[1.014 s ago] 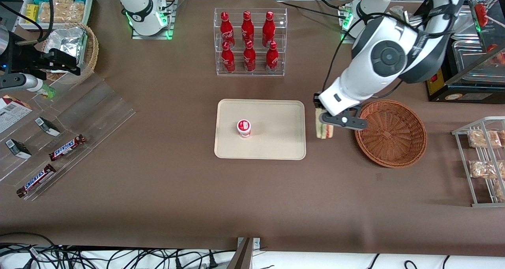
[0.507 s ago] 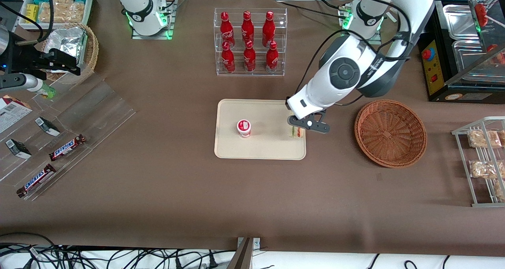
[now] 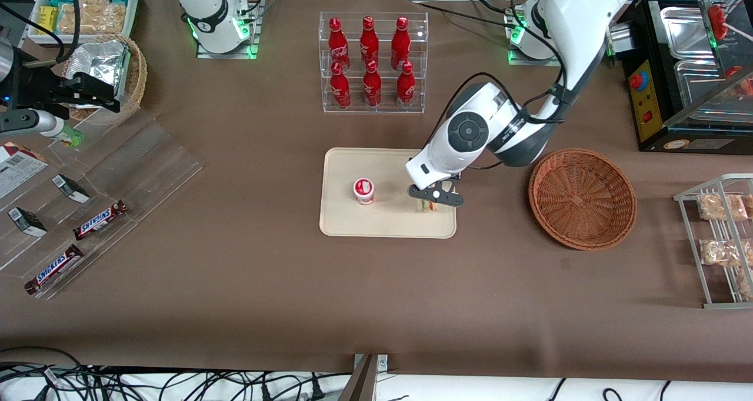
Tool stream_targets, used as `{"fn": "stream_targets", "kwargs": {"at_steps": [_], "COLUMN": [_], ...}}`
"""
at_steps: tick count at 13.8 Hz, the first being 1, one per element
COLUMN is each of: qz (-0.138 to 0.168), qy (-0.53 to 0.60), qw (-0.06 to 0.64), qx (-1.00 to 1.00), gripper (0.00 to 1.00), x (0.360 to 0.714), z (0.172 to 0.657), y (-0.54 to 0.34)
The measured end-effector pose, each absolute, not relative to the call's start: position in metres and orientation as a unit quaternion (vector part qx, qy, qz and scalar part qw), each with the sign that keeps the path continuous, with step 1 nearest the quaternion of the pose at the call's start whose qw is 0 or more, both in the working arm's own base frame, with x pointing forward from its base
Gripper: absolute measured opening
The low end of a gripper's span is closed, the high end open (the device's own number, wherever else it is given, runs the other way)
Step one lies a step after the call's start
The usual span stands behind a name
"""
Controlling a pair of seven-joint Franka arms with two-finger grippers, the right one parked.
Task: Place sandwich from basket to tray
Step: 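Lower the sandwich onto the tray beside the red cup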
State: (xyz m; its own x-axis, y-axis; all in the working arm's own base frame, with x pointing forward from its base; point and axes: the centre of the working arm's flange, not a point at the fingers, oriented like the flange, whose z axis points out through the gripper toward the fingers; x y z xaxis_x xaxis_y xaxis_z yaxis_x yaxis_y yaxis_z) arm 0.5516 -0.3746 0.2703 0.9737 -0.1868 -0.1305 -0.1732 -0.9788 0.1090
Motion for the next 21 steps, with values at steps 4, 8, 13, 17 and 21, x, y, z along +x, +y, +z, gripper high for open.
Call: {"fn": "stream_targets", "kwargs": {"at_steps": [4, 8, 13, 17, 21], "qz": [-0.073, -0.08, -0.069, -0.051, -0.019], "qy": [-0.092, -0.069, -0.068, -0.052, 0.015], "qw": [0.035, 0.032, 0.018, 0.019, -0.014], "qx": [0.992, 0.994, 0.995, 0.997, 1.0], "gripper": [0.16, 0.26, 0.72, 1.0, 1.0], "x": [0.549, 0.545, 0.543, 0.56, 0.596], "z": [0.244, 0.226, 0.225, 0.253, 0.361], "y": [-0.377, -0.381, -0.385, -0.38, -0.333]}}
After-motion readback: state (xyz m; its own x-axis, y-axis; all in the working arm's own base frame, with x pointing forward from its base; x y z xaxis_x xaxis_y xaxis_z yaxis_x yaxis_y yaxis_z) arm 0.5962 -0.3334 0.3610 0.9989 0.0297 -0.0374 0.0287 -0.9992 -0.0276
